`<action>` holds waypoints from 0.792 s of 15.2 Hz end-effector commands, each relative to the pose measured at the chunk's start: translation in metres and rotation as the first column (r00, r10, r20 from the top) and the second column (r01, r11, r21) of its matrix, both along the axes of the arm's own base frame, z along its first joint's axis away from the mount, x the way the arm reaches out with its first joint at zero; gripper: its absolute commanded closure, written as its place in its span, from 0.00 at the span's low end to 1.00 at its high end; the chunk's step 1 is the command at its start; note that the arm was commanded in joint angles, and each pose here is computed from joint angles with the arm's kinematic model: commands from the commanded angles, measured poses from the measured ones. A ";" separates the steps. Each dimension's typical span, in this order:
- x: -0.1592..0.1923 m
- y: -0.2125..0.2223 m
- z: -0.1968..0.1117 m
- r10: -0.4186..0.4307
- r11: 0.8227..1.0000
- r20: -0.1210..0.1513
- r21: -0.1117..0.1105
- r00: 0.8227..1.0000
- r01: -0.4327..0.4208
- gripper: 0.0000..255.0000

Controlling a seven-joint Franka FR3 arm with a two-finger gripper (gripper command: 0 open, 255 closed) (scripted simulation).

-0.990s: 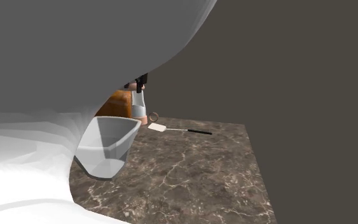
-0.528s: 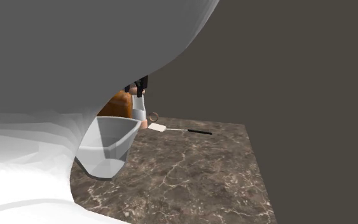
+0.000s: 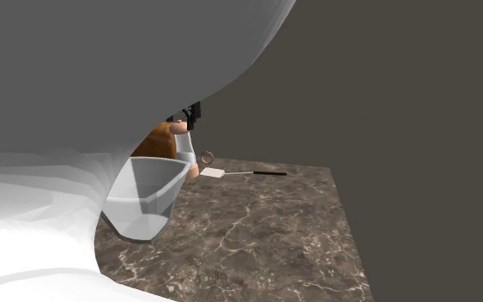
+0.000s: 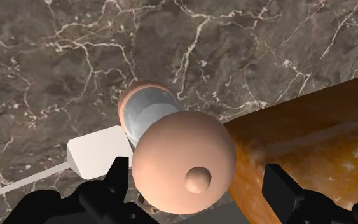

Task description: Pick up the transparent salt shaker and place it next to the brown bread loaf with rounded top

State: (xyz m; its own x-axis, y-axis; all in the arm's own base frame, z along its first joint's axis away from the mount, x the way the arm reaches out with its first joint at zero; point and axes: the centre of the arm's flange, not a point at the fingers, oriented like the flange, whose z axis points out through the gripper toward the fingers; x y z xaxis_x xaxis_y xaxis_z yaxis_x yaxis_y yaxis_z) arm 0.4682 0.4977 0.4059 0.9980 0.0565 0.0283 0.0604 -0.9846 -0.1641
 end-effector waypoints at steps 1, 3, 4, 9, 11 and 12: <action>0.000 0.000 0.000 0.000 1.000 0.000 0.000 1.000 0.000 0.00; 0.000 -0.004 0.026 0.000 1.000 0.000 0.000 1.000 0.000 0.00; -0.001 -0.007 0.039 0.000 1.000 0.000 0.000 1.000 0.000 0.00; -0.001 -0.008 0.049 0.000 1.000 0.000 0.000 1.000 0.000 0.00; -0.001 -0.008 0.049 0.000 1.000 0.000 0.000 1.000 0.000 0.00; -0.001 -0.008 0.049 0.000 1.000 0.000 0.000 1.000 0.000 0.00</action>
State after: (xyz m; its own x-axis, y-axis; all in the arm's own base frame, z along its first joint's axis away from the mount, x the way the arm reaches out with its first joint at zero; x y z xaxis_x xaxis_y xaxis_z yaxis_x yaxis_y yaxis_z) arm 0.4672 0.4894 0.4552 0.9980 0.0565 0.0284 0.0604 -0.9846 -0.1642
